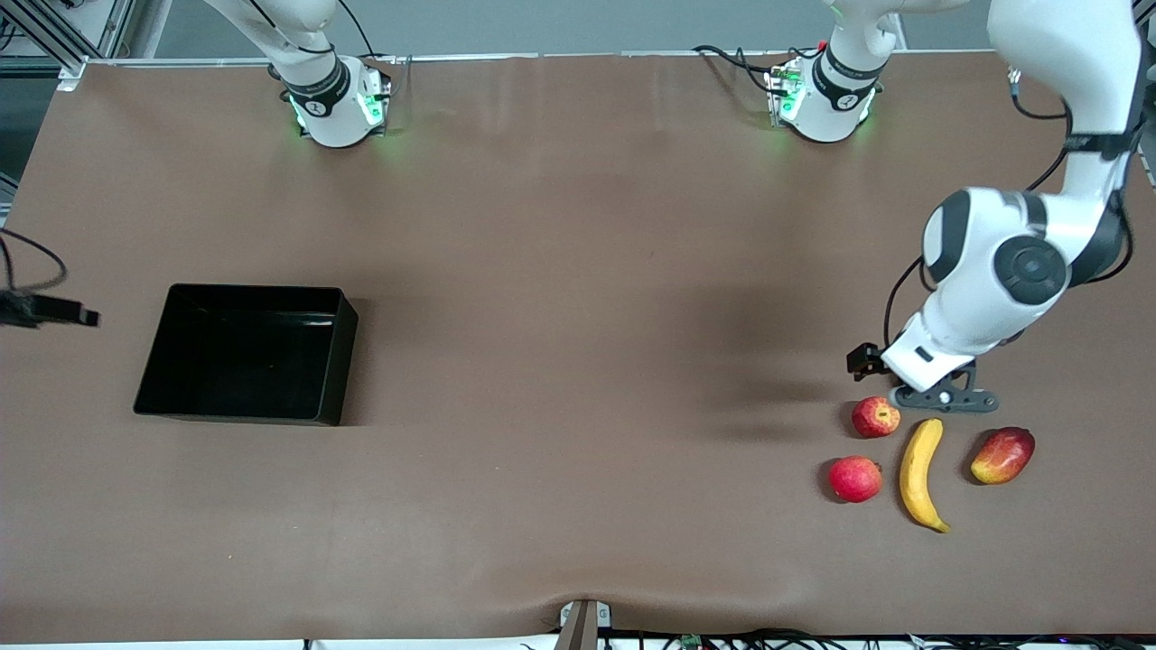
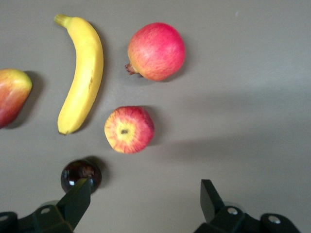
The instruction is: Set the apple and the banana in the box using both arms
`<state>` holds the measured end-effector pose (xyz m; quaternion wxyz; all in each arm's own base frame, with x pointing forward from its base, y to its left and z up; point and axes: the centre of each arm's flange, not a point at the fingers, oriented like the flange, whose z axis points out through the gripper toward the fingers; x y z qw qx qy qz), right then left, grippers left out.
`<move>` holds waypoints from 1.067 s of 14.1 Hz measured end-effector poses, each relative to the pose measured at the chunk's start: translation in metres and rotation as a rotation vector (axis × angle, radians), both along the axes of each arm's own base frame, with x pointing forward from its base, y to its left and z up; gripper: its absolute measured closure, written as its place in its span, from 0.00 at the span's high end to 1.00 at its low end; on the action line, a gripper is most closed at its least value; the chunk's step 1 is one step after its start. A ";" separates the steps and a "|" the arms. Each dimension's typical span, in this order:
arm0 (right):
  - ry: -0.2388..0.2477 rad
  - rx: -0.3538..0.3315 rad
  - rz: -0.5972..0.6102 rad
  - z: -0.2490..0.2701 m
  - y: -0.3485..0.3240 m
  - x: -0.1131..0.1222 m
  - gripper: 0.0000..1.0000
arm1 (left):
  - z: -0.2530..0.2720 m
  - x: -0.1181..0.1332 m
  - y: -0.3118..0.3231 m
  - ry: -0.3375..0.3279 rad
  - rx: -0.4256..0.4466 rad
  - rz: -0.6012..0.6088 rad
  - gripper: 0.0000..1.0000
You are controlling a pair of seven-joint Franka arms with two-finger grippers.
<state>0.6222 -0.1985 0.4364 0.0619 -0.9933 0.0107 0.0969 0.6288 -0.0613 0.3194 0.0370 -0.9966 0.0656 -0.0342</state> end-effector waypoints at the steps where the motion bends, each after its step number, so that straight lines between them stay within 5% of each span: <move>1: 0.007 0.004 -0.002 -0.026 -0.002 0.007 1.00 | -0.015 0.003 0.010 0.003 0.002 -0.007 1.00; 5: -0.003 0.016 0.023 -0.105 -0.024 0.018 1.00 | -0.060 0.011 0.034 0.000 -0.011 0.004 1.00; 8: -0.026 0.019 0.025 -0.152 -0.054 0.004 1.00 | -0.074 0.019 0.042 -0.010 -0.018 0.015 1.00; 15: -0.002 0.031 0.010 -0.196 -0.059 -0.022 0.28 | -0.097 0.043 0.040 -0.013 -0.041 0.042 1.00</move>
